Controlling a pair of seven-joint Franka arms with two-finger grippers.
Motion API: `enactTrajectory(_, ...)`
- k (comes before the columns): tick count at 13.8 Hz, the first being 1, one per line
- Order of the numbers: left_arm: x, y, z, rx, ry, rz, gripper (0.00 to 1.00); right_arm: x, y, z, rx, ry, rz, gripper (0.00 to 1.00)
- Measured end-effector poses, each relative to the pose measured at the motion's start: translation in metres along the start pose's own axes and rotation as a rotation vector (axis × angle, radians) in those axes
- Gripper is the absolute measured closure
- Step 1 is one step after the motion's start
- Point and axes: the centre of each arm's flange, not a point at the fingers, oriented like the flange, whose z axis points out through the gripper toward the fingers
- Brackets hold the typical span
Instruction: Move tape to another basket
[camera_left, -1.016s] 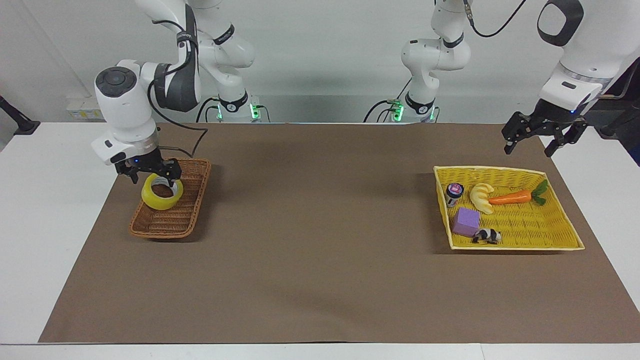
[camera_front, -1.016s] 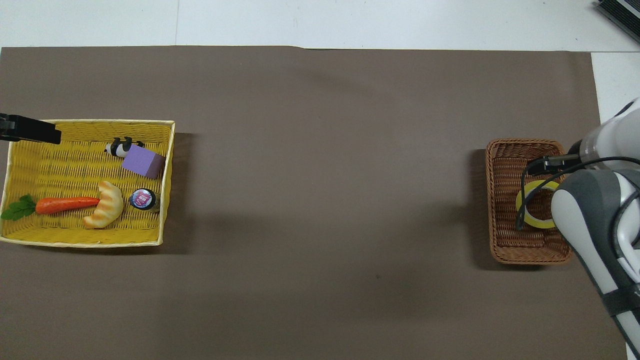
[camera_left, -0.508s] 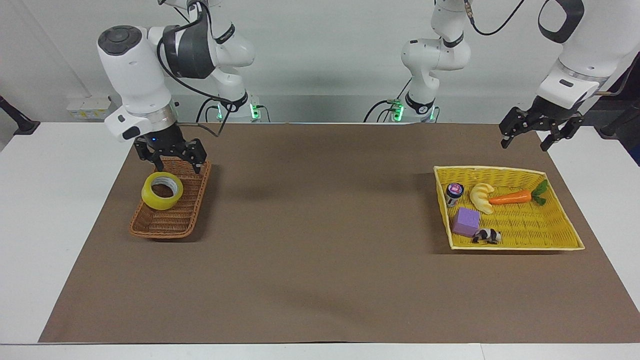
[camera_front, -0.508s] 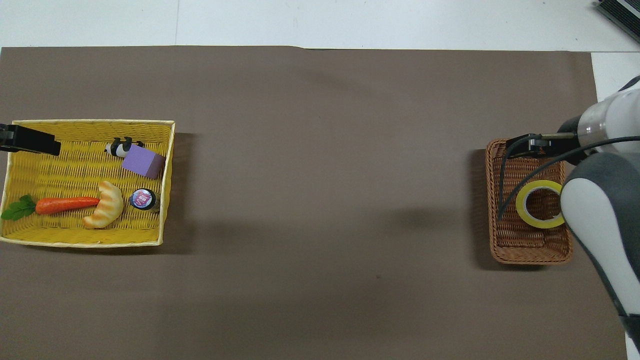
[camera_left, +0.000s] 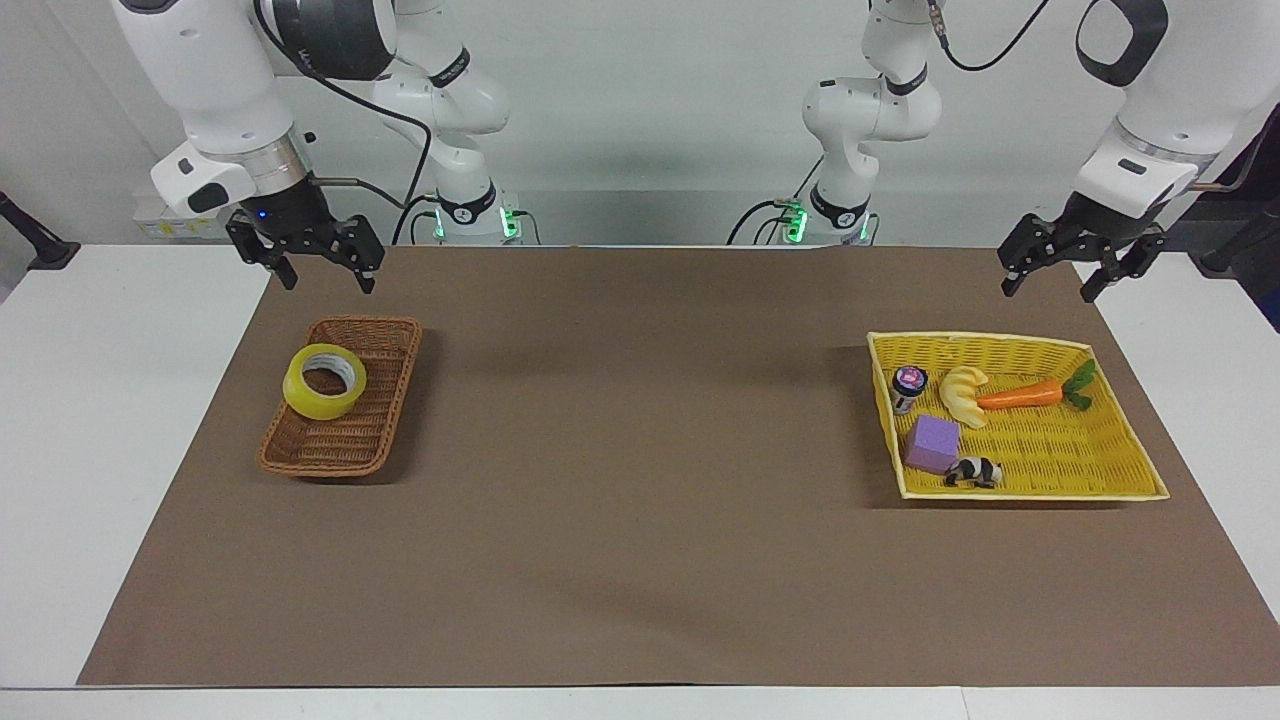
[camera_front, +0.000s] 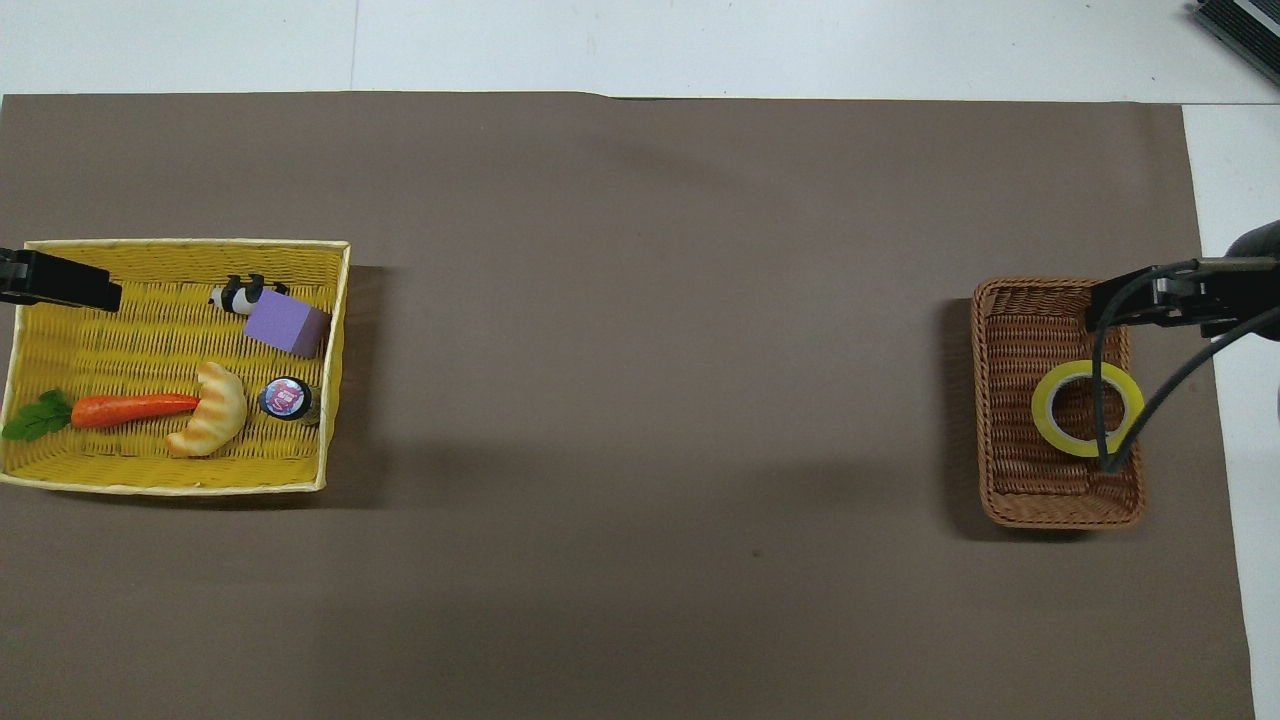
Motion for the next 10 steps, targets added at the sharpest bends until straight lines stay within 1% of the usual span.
enactTrajectory(4,0.0,0.0,0.0,0.0,0.0,0.0,0.0,-0.007,-0.001,-0.007,-0.004,-0.042,-0.004,0.0)
enactTrajectory(10,0.0,0.0,0.0,0.0,-0.001,0.0,0.0,-0.007,-0.002,-0.015,-0.002,-0.026,-0.005,0.0)
